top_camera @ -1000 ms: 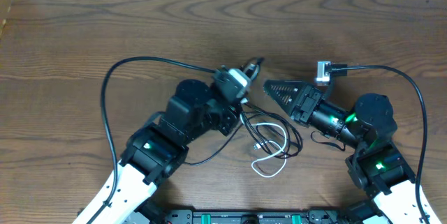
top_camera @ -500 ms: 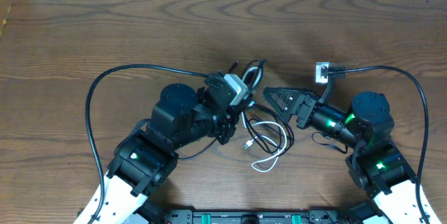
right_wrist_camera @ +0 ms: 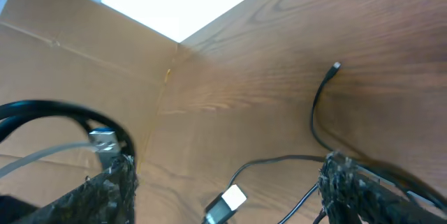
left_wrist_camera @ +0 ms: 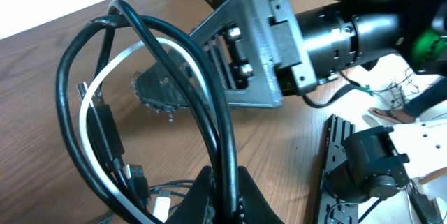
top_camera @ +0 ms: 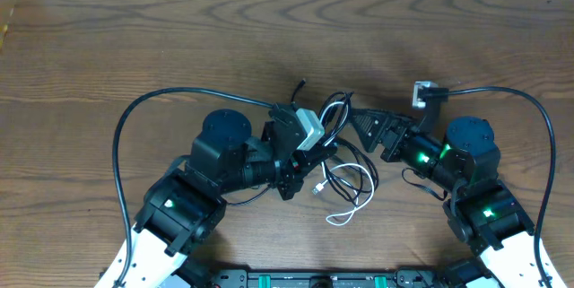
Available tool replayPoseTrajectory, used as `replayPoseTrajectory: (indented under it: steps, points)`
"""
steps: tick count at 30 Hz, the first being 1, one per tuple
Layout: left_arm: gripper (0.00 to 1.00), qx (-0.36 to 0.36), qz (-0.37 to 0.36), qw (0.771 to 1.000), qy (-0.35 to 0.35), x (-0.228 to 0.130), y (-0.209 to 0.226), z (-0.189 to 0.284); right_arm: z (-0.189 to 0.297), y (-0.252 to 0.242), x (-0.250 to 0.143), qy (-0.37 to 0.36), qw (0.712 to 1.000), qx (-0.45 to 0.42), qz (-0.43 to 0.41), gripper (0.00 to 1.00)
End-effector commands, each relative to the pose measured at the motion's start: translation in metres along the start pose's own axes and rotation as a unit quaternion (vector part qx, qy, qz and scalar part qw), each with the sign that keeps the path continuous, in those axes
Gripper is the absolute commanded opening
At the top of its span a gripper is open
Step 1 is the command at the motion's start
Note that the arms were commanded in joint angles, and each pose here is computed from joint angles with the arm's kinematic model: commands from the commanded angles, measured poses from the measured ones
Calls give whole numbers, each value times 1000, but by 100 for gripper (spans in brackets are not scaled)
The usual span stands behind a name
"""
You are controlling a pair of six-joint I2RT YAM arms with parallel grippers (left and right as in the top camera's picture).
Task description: Untangle cables
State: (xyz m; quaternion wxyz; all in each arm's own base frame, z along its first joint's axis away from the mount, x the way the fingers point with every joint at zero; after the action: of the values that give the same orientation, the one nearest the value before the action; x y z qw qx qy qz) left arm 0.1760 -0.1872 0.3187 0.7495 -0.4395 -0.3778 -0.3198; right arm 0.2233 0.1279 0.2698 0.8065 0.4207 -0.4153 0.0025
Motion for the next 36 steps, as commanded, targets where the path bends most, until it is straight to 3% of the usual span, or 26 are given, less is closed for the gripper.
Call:
replayPoseTrajectory:
  steps: [1,16,29,36]
  points:
    - [8,-19,-5,1000,-8,3,-6,5,0,-3,3,-14,1000,-14,11,79]
    - [7,-38,-1,999,5,0,-7,0,1,9,6,-9,999,38,23,77]
    - [8,-114,2,993,25,-4,-19,0,0,9,11,-31,999,28,27,77]
    - [8,-82,-1,997,17,-2,-13,-1,1,14,6,-4,998,59,26,74]
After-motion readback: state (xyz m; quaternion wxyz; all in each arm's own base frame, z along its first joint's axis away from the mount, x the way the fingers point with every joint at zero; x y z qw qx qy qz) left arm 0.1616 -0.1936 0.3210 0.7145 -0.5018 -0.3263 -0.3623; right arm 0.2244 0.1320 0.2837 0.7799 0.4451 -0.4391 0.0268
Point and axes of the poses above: each gripper's point midway between its finger pads, its own z axis back along the fingers, its own y axis along the line the jaws close on, x = y × z, the point moved 8 cm from there along z, back along the fingers, and after that the axes turned 11 degrees about z, right-handed, at the moved point
